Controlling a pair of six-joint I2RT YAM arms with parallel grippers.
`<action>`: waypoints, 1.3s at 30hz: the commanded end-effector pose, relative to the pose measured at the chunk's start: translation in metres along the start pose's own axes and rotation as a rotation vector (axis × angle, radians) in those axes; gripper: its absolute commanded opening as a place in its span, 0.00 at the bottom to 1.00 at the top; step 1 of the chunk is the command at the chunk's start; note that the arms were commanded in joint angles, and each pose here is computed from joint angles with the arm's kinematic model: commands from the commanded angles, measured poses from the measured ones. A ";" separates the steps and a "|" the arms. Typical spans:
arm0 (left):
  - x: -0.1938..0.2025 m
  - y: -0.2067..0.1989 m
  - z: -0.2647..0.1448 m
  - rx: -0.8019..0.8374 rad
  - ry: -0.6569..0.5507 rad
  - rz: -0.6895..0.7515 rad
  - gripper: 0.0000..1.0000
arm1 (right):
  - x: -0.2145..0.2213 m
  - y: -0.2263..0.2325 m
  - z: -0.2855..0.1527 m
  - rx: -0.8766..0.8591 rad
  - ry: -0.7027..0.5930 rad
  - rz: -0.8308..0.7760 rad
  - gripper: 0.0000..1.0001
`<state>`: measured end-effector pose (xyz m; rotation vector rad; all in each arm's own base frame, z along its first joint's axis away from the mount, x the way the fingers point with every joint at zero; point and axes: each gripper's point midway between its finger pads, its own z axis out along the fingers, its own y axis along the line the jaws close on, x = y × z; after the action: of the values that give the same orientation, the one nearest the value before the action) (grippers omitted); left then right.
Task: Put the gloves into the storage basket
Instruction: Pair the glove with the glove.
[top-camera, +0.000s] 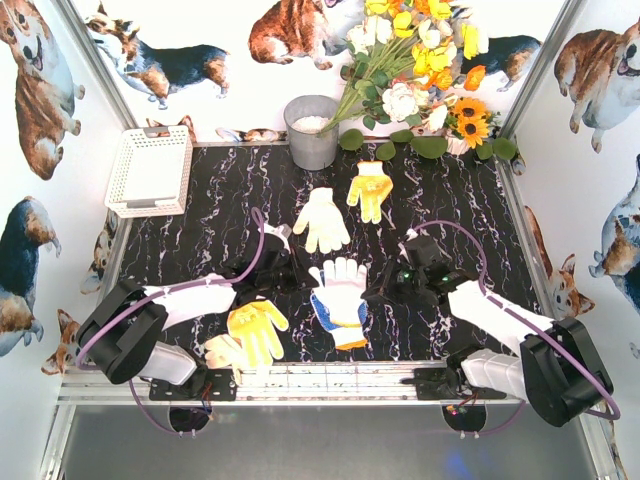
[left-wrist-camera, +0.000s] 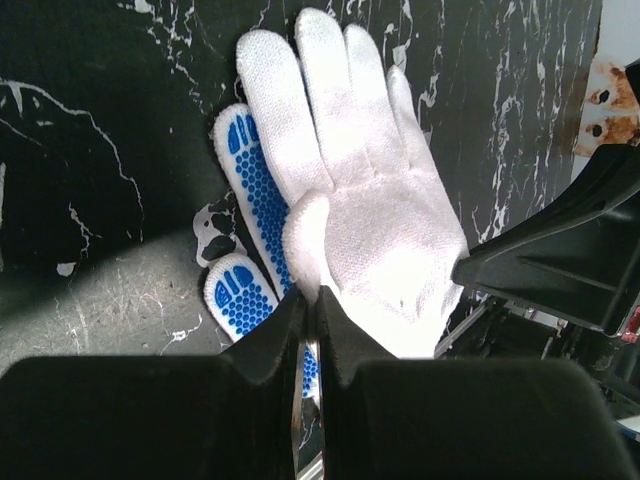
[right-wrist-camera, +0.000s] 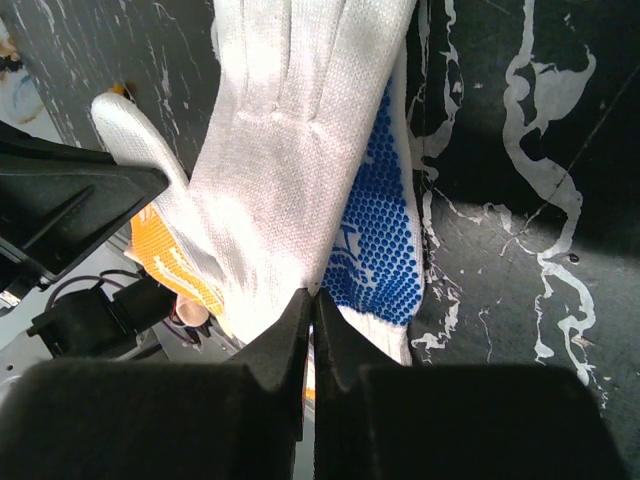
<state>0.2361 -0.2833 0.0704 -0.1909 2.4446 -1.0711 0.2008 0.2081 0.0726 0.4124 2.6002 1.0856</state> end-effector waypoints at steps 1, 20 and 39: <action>0.008 0.002 -0.002 -0.002 0.018 -0.002 0.00 | -0.002 0.011 -0.005 -0.018 -0.002 -0.022 0.00; 0.042 0.005 0.005 -0.022 0.069 -0.035 0.00 | 0.013 -0.014 0.001 0.081 0.049 -0.048 0.00; 0.048 0.014 0.006 -0.047 0.072 -0.058 0.37 | 0.017 -0.010 0.008 0.097 0.072 -0.070 0.14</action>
<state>0.1972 -0.2904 0.0368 -0.2531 2.5639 -1.0523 0.1683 0.2039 0.0378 0.3514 2.7937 0.9400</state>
